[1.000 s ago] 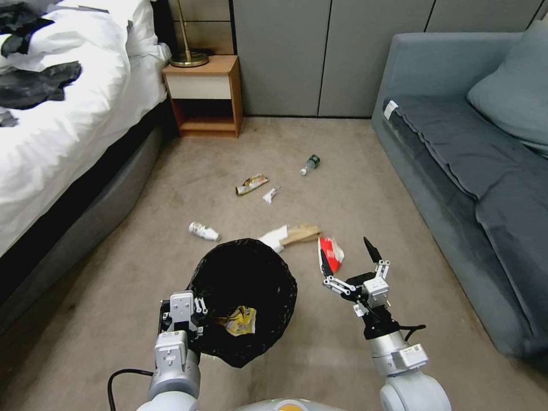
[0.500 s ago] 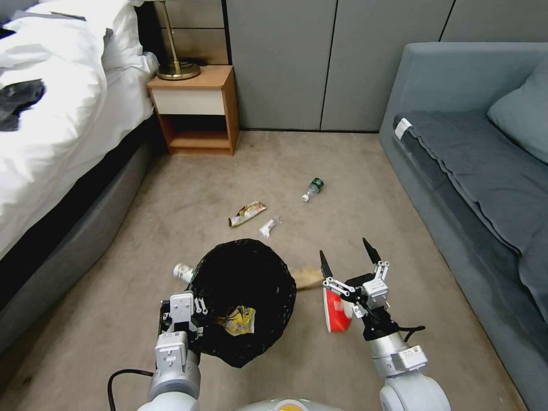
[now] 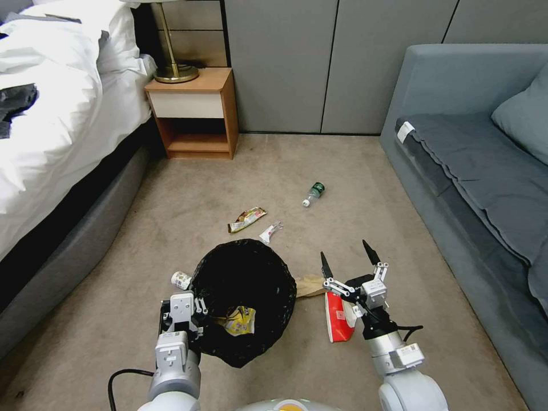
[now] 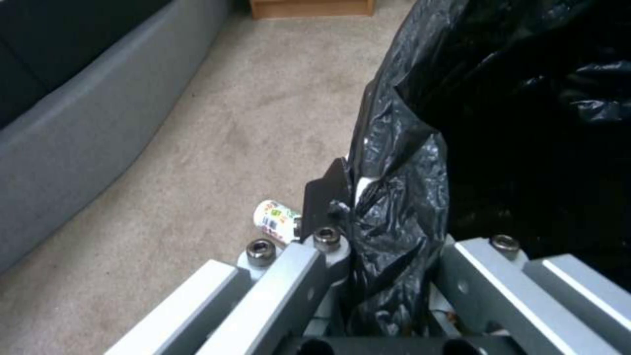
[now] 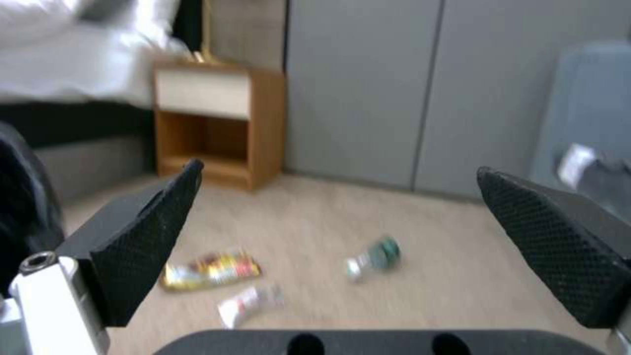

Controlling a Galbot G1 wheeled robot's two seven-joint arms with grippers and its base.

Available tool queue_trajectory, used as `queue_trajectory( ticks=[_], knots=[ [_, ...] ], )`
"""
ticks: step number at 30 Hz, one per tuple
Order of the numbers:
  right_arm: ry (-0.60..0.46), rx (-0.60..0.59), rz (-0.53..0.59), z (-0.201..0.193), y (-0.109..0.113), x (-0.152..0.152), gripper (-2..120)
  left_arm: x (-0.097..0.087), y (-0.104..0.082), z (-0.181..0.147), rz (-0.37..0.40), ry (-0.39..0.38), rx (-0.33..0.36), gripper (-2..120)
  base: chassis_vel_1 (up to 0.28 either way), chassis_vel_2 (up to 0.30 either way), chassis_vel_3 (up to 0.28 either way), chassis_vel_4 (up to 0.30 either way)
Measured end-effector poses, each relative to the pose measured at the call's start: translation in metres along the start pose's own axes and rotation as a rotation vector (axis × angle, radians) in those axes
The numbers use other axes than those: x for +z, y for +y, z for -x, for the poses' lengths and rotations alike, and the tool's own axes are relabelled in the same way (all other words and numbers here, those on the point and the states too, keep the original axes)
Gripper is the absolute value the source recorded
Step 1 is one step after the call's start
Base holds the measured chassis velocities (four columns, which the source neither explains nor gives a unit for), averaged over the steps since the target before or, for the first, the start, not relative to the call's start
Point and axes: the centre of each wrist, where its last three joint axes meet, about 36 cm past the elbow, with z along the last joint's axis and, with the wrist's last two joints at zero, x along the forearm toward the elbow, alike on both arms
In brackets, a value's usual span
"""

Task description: Pick up the trash bin, then pick up the garbage from the floor and place it into the trash bin.

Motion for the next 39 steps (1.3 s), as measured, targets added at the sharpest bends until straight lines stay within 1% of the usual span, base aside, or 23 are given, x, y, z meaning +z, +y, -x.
queue_trajectory(
  ticks=[1,2,5,6,9,10,12,14,15,18,19,20,23,24,26,27,28,32,33,35,36,38,39],
  knots=[
    [0.045,0.016,0.004,-0.003,0.0,0.001,100,0.0,0.0,0.0,0.0,0.0,0.0,3,0.0,0.0,0.0,0.0],
    [0.045,0.016,0.004,-0.003,0.0,0.001,100,0.0,0.0,0.0,0.0,0.0,0.0,3,0.0,0.0,0.0,0.0],
    [0.182,0.063,0.025,-0.011,0.002,-0.001,100,0.0,0.0,0.0,-0.001,-0.001,0.0,3,0.0,0.0,0.0,0.0],
    [0.182,0.063,0.025,-0.011,0.002,-0.001,100,0.0,0.0,0.0,-0.001,-0.001,0.0,3,0.0,0.0,0.0,0.0],
    [0.322,0.084,0.051,-0.013,-0.002,-0.002,100,-0.001,0.0,0.001,-0.001,-0.003,0.0,3,0.0,0.0,0.0,0.0],
    [0.322,0.084,0.051,-0.013,-0.002,-0.002,100,-0.001,0.0,0.001,-0.001,-0.003,0.0,3,0.0,0.0,0.0,0.0],
    [0.423,0.063,0.059,-0.01,-0.009,0.002,100,0.0,0.0,0.001,-0.001,-0.002,0.001,3,0.0,0.0,0.0,0.0],
    [0.497,0.04,0.057,-0.005,-0.013,0.006,100,0.0,0.0,0.001,-0.001,-0.001,0.001,3,0.0,0.0,0.0,0.0],
    [0.497,0.04,0.057,-0.005,-0.013,0.006,100,0.0,0.0,0.001,-0.001,-0.001,0.001,3,0.0,0.0,0.0,0.0],
    [0.576,0.017,0.048,0.005,-0.018,0.017,100,0.0,0.0,0.0,-0.001,0.0,0.001,3,0.0,0.0,0.0,0.0],
    [0.594,0.011,0.045,0.009,-0.02,0.024,100,0.0,0.0,0.0,-0.001,0.0,0.002,3,0.0,0.0,0.0,0.0],
    [0.594,0.011,0.045,0.009,-0.02,0.024,100,0.0,0.0,0.0,-0.001,0.0,0.002,3,0.0,0.0,0.0,0.0],
    [0.656,-0.004,0.043,0.017,-0.029,0.055,100,0.0,0.001,0.0,-0.001,0.001,0.0,3,0.0,0.0,0.0,0.0],
    [0.656,-0.004,0.043,0.017,-0.029,0.055,100,0.0,0.001,0.0,-0.001,0.001,0.0,3,0.0,0.0,0.0,0.0],
    [0.685,-0.012,0.053,0.017,-0.034,0.078,100,0.001,0.001,-0.001,-0.001,0.002,0.0,3,0.0,0.0,0.0,0.0],
    [0.69,-0.016,0.057,0.017,-0.036,0.085,100,0.001,0.001,-0.001,0.0,0.002,0.0,3,0.0,0.0,0.0,0.0],
    [0.69,-0.016,0.057,0.017,-0.036,0.085,100,0.001,0.001,-0.001,0.0,0.002,0.0,3,0.0,0.0,0.0,0.0],
    [0.719,-0.018,0.071,0.016,-0.044,0.116,100,0.001,0.001,0.0,0.0,0.001,-0.002,3,0.0,0.0,0.0,0.0],
    [0.719,-0.018,0.071,0.016,-0.044,0.116,100,0.001,0.001,0.0,0.0,0.001,-0.002,3,0.0,0.0,0.0,0.0],
    [0.722,-0.015,0.072,0.019,-0.048,0.133,98,0.002,0.0,0.001,0.001,0.003,-0.002,3,0.0,0.0,0.0,0.0],
    [0.722,-0.015,0.072,0.019,-0.048,0.133,98,0.002,0.0,0.001,0.001,0.003,-0.002,3,0.0,0.0,0.0,0.0],
    [0.732,-0.019,0.069,0.017,-0.051,0.151,95,0.003,-0.001,0.001,0.003,0.006,-0.001,3,0.0,0.0,0.0,0.0],
    [0.732,-0.019,0.069,0.017,-0.051,0.151,95,0.003,-0.001,0.001,0.003,0.006,-0.001,3,0.0,0.0,0.0,0.0]
  ],
)
